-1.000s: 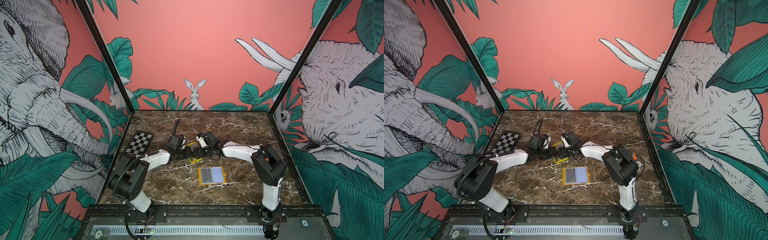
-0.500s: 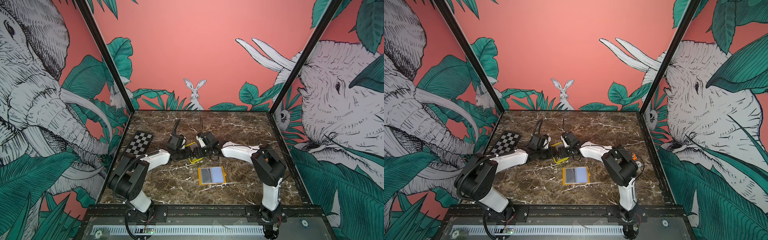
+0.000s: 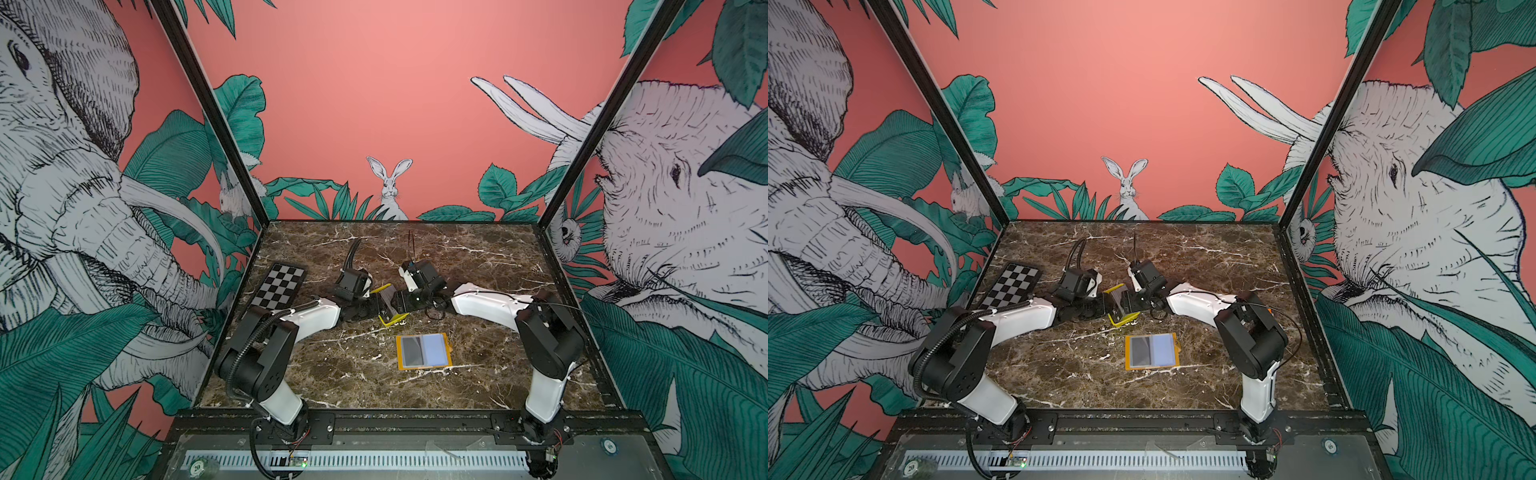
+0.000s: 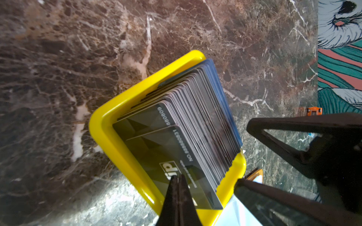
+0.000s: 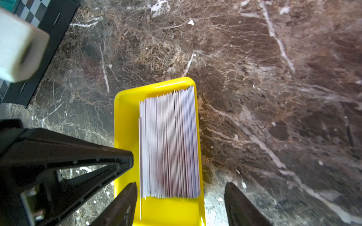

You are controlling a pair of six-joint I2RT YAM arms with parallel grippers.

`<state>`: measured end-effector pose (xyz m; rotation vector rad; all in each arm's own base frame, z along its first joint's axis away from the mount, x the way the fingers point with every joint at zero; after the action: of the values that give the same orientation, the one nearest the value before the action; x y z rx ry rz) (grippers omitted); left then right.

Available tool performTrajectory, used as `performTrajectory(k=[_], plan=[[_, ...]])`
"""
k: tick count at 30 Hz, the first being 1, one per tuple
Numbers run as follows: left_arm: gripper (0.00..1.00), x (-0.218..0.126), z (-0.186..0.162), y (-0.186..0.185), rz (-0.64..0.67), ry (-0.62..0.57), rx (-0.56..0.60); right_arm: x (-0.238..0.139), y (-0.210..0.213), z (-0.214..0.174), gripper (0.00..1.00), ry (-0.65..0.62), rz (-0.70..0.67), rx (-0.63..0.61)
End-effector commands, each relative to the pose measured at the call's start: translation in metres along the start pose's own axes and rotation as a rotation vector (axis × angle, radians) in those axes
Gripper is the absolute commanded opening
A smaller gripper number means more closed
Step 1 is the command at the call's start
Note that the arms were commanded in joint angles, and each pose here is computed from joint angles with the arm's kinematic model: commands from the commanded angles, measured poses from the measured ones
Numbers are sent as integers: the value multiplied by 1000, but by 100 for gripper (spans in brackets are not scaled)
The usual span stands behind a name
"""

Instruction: Put the credit cards into the card holder

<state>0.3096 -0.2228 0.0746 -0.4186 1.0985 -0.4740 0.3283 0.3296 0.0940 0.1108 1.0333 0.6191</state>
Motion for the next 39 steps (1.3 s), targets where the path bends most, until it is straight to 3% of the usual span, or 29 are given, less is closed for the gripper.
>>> performTrajectory(k=[1,8,22,39], plan=[[0,0,1,0,-13,4,-10,-10,-2,5,70,-26,-14,3],[0,5,0,-2,-35,21,-19,-15,6,5,69,-28,27,-1],[0,6,-1,-2,-39,18,-26,-26,28,-11,32,-9,49,15],[0,4,-2,-3,-51,13,-29,-2,46,-20,18,45,65,7]])
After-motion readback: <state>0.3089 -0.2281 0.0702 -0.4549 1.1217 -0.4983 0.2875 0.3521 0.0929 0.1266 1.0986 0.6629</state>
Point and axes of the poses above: each gripper's point midway between its finger pads, its own x axis out along the fingers, its own y axis along the line the jaws close on, z = x × y, the point moved 2 cm from there along -x, back along the fingers, and after that the axes turned 2 degrees about x, right-handed, at the moved point
